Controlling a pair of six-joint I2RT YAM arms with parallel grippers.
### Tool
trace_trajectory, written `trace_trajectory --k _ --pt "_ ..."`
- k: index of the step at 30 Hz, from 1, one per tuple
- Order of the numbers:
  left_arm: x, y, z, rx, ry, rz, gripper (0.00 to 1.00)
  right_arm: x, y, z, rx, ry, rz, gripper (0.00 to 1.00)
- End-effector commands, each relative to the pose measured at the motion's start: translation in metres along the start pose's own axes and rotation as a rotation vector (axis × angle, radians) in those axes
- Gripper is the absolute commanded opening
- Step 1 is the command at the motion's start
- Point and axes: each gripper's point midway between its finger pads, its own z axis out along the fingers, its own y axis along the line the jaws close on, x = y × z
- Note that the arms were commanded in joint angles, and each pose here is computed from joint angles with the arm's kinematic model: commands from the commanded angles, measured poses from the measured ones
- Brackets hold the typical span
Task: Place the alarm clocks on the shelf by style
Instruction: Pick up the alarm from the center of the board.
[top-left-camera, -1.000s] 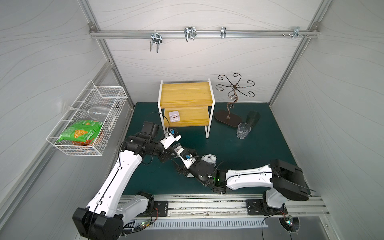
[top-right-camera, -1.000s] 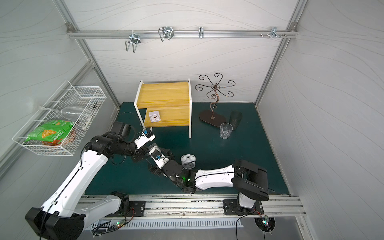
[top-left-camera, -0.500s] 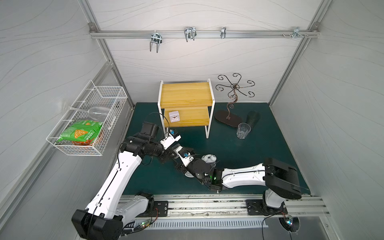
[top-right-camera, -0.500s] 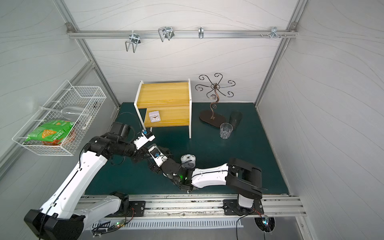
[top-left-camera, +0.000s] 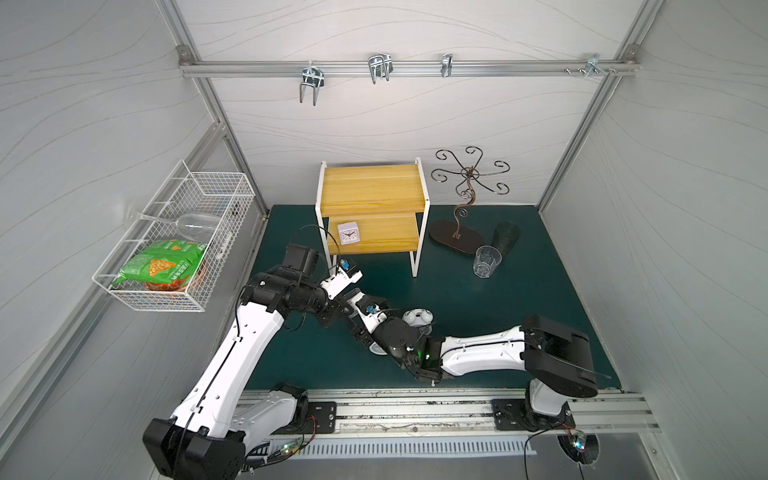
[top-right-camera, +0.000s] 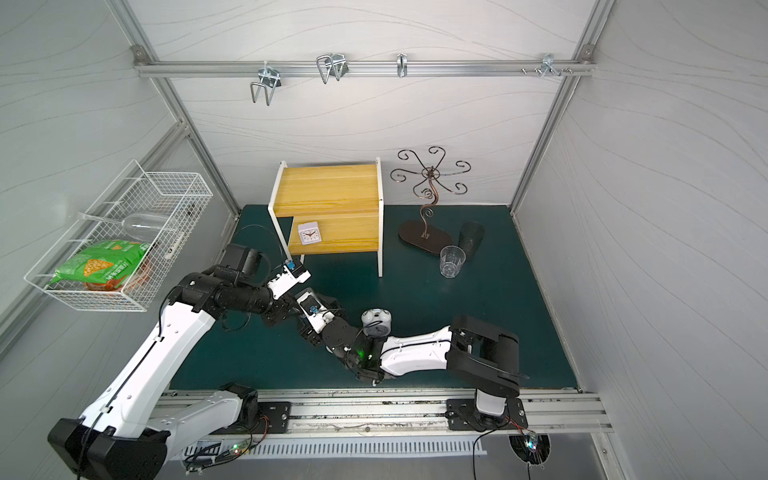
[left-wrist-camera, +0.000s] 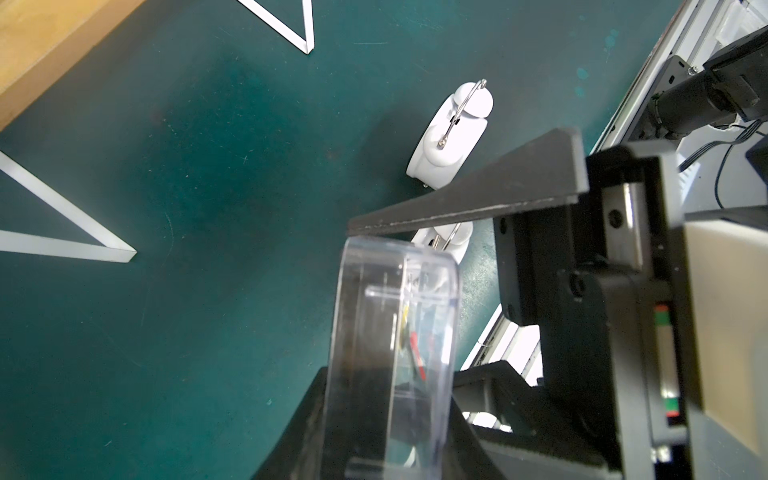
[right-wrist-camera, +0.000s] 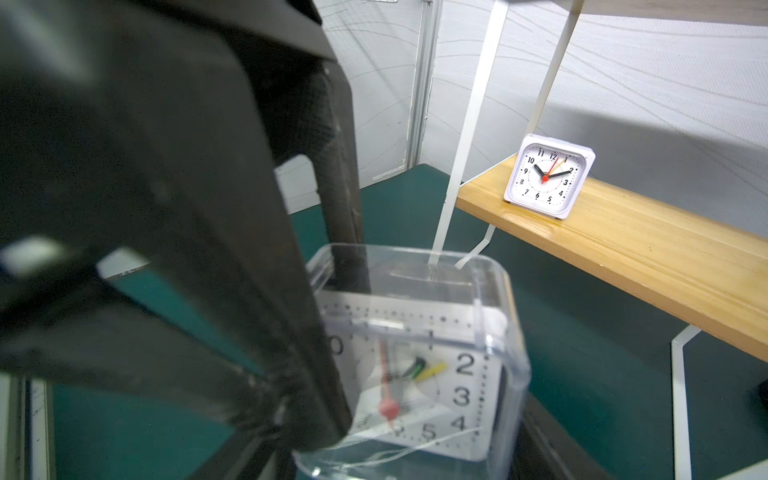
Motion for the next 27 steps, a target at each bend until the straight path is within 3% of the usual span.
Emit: trace_trajectory --k 1,5,15,27 --pt "-0.013 0.004 -0.007 -0.033 -0.043 0.038 0.27 -0.011 0.0 0.003 0.005 -0.039 0.025 0.71" --pt "-0.011 0.005 -0.006 -0.041 -0.035 0.043 0.3 -0.012 0.001 0.003 0.002 -0.041 0.025 0.68" --pt "-0.014 0.004 -0.01 -0.05 -0.054 0.056 0.52 -0.008 -0.002 0.003 0.004 -0.04 0.032 0.56" --pt "-0.025 -0.005 -0.02 -0.013 -0.087 0.042 0.54 -0.003 -0.004 0.004 0.013 -0.032 0.027 0.55"
